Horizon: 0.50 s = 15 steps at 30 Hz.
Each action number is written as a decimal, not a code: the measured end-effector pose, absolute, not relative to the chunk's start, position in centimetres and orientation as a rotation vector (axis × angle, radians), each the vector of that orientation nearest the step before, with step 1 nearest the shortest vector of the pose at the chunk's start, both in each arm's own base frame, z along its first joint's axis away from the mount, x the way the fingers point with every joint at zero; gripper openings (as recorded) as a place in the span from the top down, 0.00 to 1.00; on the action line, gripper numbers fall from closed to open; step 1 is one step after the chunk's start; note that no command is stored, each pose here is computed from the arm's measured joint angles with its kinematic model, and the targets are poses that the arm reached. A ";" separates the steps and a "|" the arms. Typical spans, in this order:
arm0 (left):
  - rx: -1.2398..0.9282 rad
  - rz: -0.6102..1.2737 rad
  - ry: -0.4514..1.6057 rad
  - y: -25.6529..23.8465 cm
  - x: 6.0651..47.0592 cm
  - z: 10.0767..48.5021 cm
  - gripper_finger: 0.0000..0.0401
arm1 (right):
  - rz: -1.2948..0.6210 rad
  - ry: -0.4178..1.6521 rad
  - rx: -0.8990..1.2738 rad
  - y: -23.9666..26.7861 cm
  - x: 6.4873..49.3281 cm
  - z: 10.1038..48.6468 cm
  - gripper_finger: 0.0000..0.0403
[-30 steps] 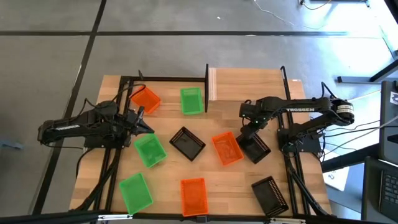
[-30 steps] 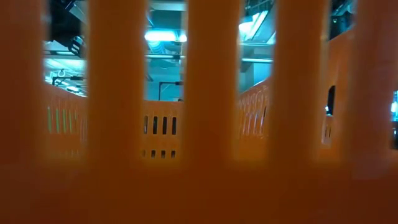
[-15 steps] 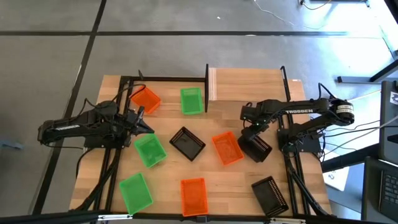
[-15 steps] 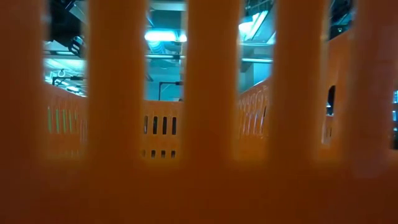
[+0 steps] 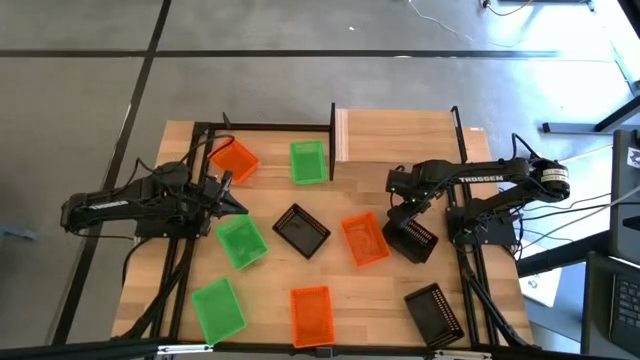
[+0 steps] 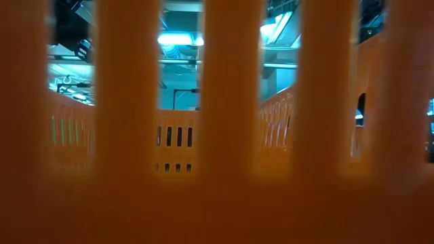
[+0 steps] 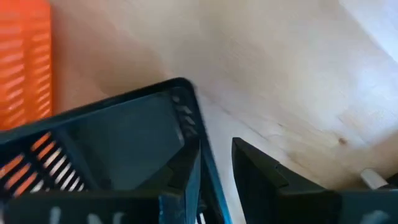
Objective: Stack baskets on shelf by color
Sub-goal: Put the top right black bin on the shelf
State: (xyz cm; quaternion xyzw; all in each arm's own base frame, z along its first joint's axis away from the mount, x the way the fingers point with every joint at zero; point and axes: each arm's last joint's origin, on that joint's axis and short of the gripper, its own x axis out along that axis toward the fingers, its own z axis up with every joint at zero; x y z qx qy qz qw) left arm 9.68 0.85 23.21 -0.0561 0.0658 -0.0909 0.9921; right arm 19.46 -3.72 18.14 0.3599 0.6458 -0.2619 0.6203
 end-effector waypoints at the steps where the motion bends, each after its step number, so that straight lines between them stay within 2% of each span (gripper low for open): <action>1: -0.112 -0.182 0.132 0.8 9.7 23.2 1.00 | -0.583 1.490 0.828 -3.7 19.5 18.1 0.78; 6: -0.112 -0.182 0.132 0.8 9.7 23.2 1.00 | -0.523 1.504 0.815 -3.6 19.5 18.2 0.78; 15: -0.112 -0.183 0.132 0.8 9.7 23.2 1.00 | -0.579 1.498 0.761 -3.8 19.4 18.1 0.78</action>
